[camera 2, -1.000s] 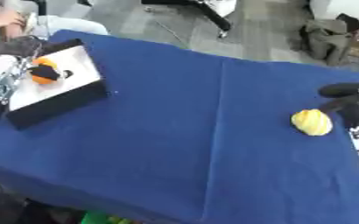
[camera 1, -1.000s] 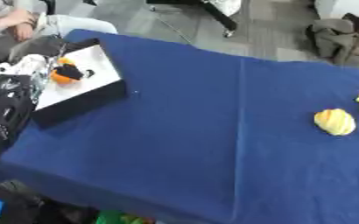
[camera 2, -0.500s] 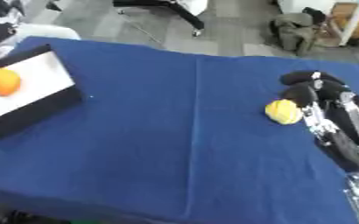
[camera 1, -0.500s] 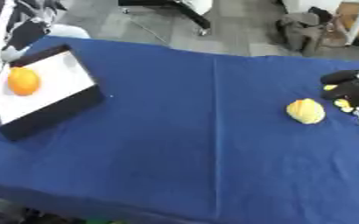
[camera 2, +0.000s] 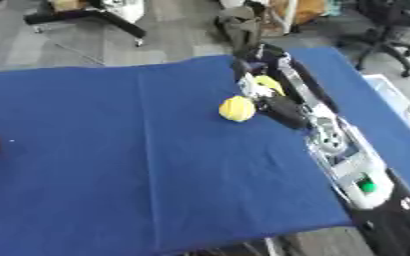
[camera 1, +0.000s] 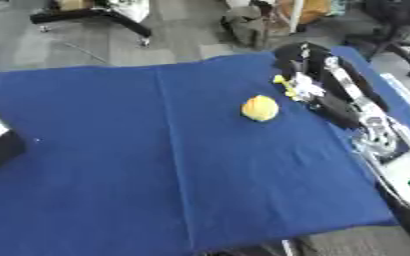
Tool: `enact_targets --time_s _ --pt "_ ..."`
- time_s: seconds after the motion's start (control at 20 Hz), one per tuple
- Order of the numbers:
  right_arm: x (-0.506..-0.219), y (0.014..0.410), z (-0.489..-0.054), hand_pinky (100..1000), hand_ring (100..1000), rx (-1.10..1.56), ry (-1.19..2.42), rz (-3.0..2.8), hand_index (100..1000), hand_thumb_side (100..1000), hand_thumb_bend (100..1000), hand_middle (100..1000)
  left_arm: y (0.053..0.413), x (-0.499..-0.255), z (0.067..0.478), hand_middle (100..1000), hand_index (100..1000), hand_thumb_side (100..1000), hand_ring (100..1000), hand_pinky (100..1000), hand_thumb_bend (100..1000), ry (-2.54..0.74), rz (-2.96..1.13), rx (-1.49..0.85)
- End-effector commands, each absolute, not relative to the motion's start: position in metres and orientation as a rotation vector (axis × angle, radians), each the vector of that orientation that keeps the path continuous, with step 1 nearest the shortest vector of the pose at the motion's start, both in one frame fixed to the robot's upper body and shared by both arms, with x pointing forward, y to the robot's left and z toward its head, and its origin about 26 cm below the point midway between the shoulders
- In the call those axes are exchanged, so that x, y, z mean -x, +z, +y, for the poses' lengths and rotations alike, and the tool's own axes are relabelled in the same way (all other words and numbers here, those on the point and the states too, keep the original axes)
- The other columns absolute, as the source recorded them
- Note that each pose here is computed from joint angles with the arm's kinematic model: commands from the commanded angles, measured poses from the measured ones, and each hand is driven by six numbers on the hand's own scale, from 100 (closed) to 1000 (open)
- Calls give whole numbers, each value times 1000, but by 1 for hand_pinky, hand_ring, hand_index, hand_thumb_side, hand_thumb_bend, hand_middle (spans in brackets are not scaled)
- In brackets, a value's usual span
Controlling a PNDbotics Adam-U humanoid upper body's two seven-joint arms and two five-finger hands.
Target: Pick up the objects with one hand, pass them to the other hand, and then place them into the box on the other side of the table.
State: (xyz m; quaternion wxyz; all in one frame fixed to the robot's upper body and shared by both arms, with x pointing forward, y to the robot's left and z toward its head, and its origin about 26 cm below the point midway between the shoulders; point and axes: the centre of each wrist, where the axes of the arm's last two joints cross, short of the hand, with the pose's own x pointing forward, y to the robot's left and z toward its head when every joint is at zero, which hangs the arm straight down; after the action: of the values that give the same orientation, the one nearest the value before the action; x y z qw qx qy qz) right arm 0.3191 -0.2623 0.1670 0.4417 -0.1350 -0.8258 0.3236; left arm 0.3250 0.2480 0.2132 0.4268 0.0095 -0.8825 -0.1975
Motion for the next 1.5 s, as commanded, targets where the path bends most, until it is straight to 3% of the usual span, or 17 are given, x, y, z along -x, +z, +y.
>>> enact_targets --time_s 0.05,0.25,0.55,0.7,0.75,1.5 --pt "-337 172 -288 761 906 426 890 -1951 735 671 100 852 215 -317 224 589 791 855 602 912 161 -506 -2222 148" --pt "-366 161 -320 788 955 542 942 -1774 785 616 100 909 208 -314 199 586 790 875 601 916 164 -476 -2220 286" --pt "-399 135 -359 806 984 733 870 -1599 799 544 100 925 204 -310 183 586 794 888 601 920 162 -507 -2216 377" --pt "-404 127 -370 814 984 794 882 -1545 811 493 100 918 204 -309 181 586 795 890 602 920 160 -525 -2217 382" --pt "-405 124 -372 816 981 805 893 -1528 818 435 100 912 204 -309 181 586 795 878 602 922 154 -528 -2216 382" --pt "-408 104 -378 831 967 805 1140 -1299 895 381 100 910 192 -310 178 582 795 909 597 925 159 -551 -2176 377"
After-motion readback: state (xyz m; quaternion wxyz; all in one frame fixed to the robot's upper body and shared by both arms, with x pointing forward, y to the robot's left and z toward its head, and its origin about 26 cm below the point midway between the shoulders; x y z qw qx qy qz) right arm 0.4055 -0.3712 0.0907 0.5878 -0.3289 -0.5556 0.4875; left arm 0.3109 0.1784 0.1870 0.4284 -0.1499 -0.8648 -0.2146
